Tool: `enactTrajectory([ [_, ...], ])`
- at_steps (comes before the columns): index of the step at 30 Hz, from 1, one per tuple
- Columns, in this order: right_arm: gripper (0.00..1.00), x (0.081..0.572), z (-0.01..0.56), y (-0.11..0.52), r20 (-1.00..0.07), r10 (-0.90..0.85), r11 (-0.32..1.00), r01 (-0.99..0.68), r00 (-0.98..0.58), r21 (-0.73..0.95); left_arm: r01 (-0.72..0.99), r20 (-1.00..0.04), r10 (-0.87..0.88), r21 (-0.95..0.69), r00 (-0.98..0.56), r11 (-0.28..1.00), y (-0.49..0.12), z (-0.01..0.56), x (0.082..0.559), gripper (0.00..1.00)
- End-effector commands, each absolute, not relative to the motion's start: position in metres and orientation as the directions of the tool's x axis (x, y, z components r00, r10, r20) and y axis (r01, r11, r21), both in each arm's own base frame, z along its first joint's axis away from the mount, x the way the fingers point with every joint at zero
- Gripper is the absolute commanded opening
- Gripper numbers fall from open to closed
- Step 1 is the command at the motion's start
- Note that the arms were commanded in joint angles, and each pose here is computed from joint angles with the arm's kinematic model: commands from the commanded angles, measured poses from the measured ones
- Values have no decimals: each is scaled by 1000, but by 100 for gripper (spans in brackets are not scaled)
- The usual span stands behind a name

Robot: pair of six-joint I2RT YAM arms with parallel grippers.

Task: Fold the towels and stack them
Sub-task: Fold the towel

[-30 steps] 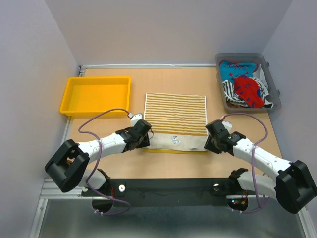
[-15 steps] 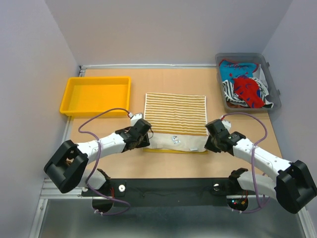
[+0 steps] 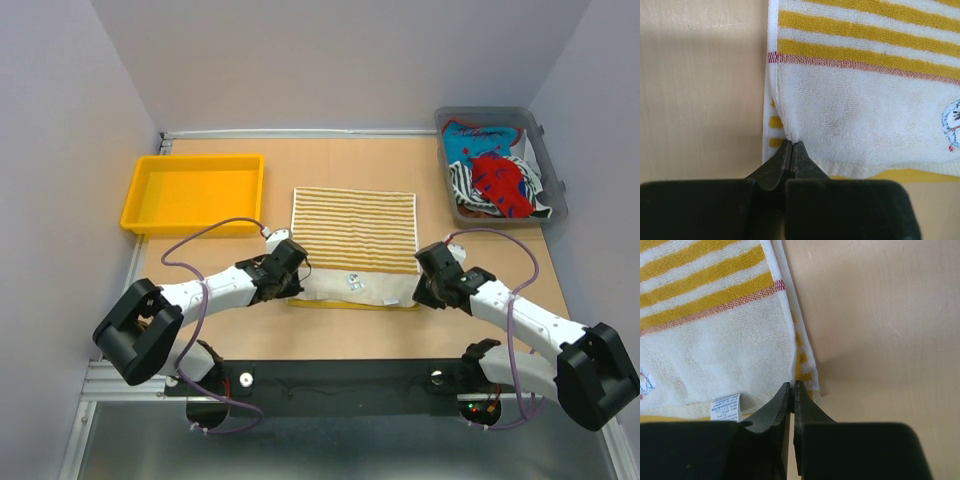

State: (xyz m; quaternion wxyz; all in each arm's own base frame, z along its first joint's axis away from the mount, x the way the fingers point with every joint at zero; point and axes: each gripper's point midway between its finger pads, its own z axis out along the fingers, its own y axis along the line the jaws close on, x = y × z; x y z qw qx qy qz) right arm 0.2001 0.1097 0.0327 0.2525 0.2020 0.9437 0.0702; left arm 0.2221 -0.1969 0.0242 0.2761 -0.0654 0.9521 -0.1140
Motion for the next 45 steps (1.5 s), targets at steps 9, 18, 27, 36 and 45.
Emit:
enactTrajectory([
  [9,1,218,59,109,-530,423,906,321,-735,277,-80,-581,-200,-226,-789,971,-189,68,237,0],
  [18,1,215,74,104,-548,434,900,325,-715,290,-84,-535,-210,-249,-819,965,-185,78,218,0],
  [27,0,195,38,89,-504,471,881,414,-724,228,-98,-458,-212,-259,-863,961,-187,30,199,0],
  [36,13,194,29,83,-502,465,881,435,-729,186,-90,-400,-182,-239,-898,967,-191,7,180,5],
  [45,54,217,92,97,-597,423,906,311,-682,287,-119,-470,-271,-328,-840,937,-176,63,171,61],
])
